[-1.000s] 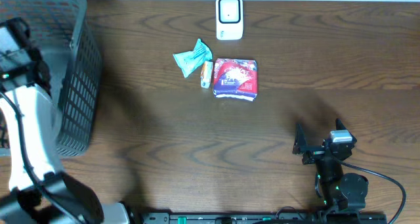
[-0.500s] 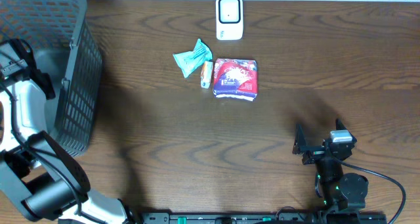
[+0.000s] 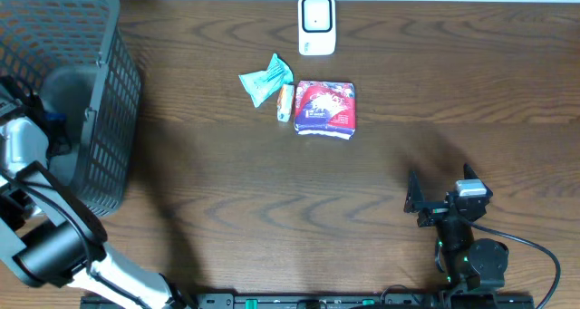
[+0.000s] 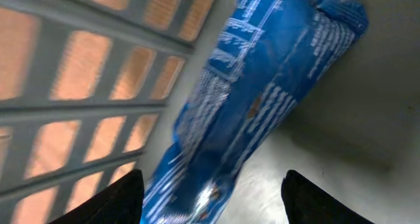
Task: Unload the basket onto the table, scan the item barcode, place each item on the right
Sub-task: 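Reach into the basket and grasp the blue snack bag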
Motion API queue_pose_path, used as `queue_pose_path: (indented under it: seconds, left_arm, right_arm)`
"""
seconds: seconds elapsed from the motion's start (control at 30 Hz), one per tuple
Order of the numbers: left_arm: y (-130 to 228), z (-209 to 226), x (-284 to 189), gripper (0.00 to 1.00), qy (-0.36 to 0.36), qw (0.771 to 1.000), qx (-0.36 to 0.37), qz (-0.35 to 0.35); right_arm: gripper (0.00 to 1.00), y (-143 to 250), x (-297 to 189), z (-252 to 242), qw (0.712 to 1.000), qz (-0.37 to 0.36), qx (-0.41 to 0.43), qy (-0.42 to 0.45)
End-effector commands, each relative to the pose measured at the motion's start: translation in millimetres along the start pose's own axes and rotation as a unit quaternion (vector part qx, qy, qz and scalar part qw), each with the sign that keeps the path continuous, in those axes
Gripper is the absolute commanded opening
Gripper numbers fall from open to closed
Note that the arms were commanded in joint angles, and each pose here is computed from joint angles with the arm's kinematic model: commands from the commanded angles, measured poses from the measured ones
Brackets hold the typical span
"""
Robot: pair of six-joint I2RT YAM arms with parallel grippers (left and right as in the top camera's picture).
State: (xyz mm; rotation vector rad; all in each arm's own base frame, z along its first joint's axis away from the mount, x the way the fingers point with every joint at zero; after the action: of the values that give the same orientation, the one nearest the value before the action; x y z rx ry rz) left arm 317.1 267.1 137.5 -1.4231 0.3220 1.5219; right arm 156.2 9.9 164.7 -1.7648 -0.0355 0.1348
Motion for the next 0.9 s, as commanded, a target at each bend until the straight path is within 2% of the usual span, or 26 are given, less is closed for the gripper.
queue_pose_path:
  seconds: [0.0,0.17,0.23,0.27,0.3,0.4,0.43,0.57,0.63,0.77,0.87]
  left_arm:
    - [8.9,-7.7,19.5,0.67,0.025,0.999,0.025,0.02]
    - [9.8,-10.5,34.3,0.66,0.024,0.999,0.023,0.021]
    - [10.9,-12.1,39.4,0.59,0.025,0.999,0.024,0.023]
    - [11.0,-12.8,42.0,0.5,0.025,0.999,0.024,0.023]
    - [11.3,-13.1,43.3,0.33,0.025,0.999,0.024,0.023]
    - [10.6,-13.0,43.1,0.1,0.024,0.999,0.021,0.021]
    - [10.0,-12.7,41.9,0.08,0.024,0.999,0.021,0.02]
    - [-1.0,-7.2,20.2,0.07,0.023,0.998,-0.052,-0.009]
    - [-17.4,-0.7,-21.0,0.07,0.038,0.992,-0.104,-0.063]
    - [-35.0,-0.3,-100.6,0.07,0.174,0.963,-0.135,-0.153]
    - [-38.6,4.5,-161.7,0.07,0.252,0.93,-0.159,-0.216]
  right_arm:
    - [0.99,1.0,-0.1,-0.5,1.0,0.0,0.005,0.002]
    - [0.99,1.0,-0.1,-0.4,1.0,0.001,0.005,0.002]
    - [0.99,1.0,-0.1,-0.5,1.0,0.001,0.005,0.002]
    - [0.99,1.0,-0.1,-0.5,1.0,0.001,0.005,0.002]
    - [0.99,1.0,-0.1,-0.4,1.0,0.001,0.005,0.002]
    - [0.99,1.0,-0.1,-0.5,1.0,0.001,0.005,0.002]
    - [0.99,1.0,-0.1,-0.5,1.0,0.001,0.005,0.002]
    - [0.99,1.0,-0.1,-0.5,1.0,0.0,0.005,0.002]
    - [0.99,1.0,-0.1,-0.5,1.0,0.0,0.005,0.002]
    - [0.99,1.0,-0.1,-0.5,1.0,0.001,0.005,0.002]
    - [0.99,1.0,-0.1,-0.5,1.0,0.001,0.005,0.002]
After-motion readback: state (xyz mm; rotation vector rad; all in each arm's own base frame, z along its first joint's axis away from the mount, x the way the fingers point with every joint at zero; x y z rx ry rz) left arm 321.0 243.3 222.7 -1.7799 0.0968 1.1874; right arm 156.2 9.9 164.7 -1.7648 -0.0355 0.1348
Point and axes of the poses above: each gripper's point midway between its finger pads, its own x axis out along the fingers, its own z axis along the line the jaws close on, y = z × x, the point moved 9 cm from there along -x, back along the fingers, and after that the axes turned 12 degrees about -x, right-handed, at the moved point
